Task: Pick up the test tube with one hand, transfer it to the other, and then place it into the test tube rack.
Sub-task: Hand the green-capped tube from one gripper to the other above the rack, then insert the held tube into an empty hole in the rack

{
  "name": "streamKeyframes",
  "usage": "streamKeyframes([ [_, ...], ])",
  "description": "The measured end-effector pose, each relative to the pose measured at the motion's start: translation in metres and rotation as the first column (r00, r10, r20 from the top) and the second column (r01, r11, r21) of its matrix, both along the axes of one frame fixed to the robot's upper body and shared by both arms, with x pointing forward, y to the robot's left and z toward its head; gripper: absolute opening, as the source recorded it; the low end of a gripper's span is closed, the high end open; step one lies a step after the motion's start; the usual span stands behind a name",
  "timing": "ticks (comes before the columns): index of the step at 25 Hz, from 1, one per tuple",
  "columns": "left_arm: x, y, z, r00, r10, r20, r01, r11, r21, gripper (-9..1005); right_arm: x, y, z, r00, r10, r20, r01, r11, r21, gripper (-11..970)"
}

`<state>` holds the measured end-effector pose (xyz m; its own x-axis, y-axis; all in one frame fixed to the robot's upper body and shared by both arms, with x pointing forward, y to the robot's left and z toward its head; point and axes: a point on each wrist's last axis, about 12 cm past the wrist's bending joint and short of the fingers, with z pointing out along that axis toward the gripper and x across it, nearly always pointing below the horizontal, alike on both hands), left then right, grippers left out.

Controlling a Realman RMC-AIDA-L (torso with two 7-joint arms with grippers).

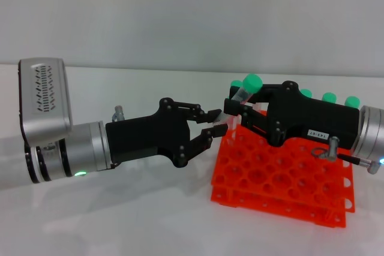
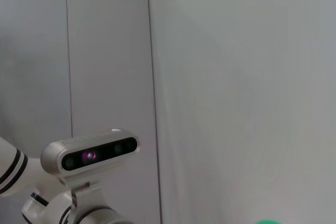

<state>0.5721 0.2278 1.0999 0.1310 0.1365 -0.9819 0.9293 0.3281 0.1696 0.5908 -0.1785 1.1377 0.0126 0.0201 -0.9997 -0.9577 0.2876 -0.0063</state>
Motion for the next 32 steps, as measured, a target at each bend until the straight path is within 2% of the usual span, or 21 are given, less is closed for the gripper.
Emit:
streamKeyframes([
  [12, -0.001, 0.002, 0.0, 1.0, 0.017, 0.002, -0.017, 1.0, -0.016, 244, 0.0, -0.003, -0.002, 1.0, -0.013, 0.007, 0.013, 1.0, -0.007, 211],
  [23, -0.008, 0.01, -0.006, 0.998, 0.054, -0.031, -0.056, 0.997, -0.048, 473, 0.0, -0.003, -0.002, 1.0, -0.017, 0.014, 0.017, 1.0, -0.006, 207],
  [25, -0.011, 0.019, -0.008, 0.995, 0.09, -0.049, -0.093, 0.994, -0.064, 555, 0.0, -0.003, -0.002, 1.0, -0.024, 0.015, 0.024, 1.0, -0.006, 206],
  [28, -0.021, 0.043, -0.011, 0.98, 0.185, -0.068, -0.191, 0.976, -0.105, 679, 0.003, -0.006, -0.002, 0.998, -0.051, 0.021, 0.051, 0.999, -0.012, 205],
  [32, -0.047, 0.077, -0.022, 0.942, 0.328, -0.073, -0.336, 0.928, -0.161, 810, 0.01, -0.01, -0.003, 0.994, -0.105, 0.041, 0.107, 0.994, -0.036, 206],
])
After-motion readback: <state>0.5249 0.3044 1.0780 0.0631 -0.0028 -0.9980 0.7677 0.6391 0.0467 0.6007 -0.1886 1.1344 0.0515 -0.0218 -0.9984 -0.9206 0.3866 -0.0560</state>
